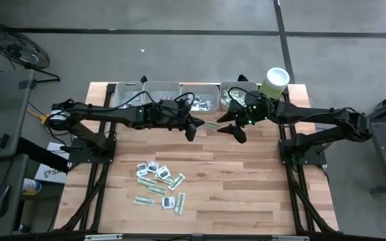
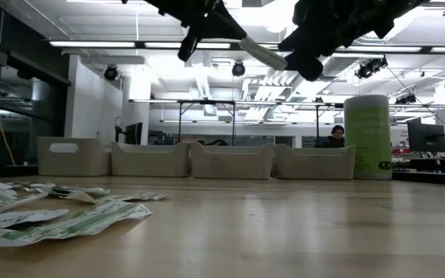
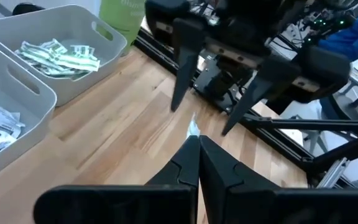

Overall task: Pick & Place First Aid Supplies
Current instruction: Put the green bandage into the right gray bin

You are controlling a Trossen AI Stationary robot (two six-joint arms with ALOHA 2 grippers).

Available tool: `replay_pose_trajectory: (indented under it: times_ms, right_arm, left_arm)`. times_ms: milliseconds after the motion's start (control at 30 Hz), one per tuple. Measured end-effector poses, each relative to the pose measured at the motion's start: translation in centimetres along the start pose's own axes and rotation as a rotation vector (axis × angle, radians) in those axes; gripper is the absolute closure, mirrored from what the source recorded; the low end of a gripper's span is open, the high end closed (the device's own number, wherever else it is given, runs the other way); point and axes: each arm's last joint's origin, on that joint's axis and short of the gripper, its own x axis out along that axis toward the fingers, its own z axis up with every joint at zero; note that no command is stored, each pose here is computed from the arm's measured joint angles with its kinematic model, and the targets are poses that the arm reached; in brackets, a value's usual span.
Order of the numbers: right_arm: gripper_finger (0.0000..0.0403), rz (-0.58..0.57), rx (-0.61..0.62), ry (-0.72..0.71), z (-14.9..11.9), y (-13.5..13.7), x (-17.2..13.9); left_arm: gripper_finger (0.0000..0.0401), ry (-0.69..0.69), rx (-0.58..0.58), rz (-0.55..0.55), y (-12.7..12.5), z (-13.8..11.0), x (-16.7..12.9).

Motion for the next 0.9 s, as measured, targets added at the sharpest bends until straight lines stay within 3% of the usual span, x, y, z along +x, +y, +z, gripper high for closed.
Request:
replay_pose_trajectory:
  times_ms: [233, 300, 433, 467, 700, 900]
  right_arm:
    - [0.02, -0.009, 0.02, 0.018, -0.29, -0.39, 0.82]
    - [0.0237, -0.009, 0.024, 0.018, -0.29, -0.39, 0.82]
    - [0.0369, 0.012, 0.002, 0.021, -0.29, -0.42, 0.79]
    - [0.0385, 0.011, -0.007, 0.021, -0.29, -0.43, 0.79]
    - [0.0401, 0.003, 0.027, 0.026, -0.35, -0.51, 0.76]
    - [0.0402, 0.004, 0.032, 0.028, -0.37, -0.51, 0.76]
  left_arm:
    - [0.0401, 0.019, 0.003, 0.008, 0.04, -0.08, -0.03]
    - [0.0401, 0.026, 0.003, -0.001, 0.02, -0.11, -0.03]
    - [0.0401, 0.031, 0.003, -0.009, 0.0, -0.12, -0.03]
    - [0.0401, 0.031, 0.003, -0.009, -0.01, -0.12, -0.03]
    - [0.0394, 0.026, 0.014, -0.002, 0.02, -0.1, -0.03]
    - [0.0309, -0.008, 0.05, -0.012, -0.1, 0.57, -0.74]
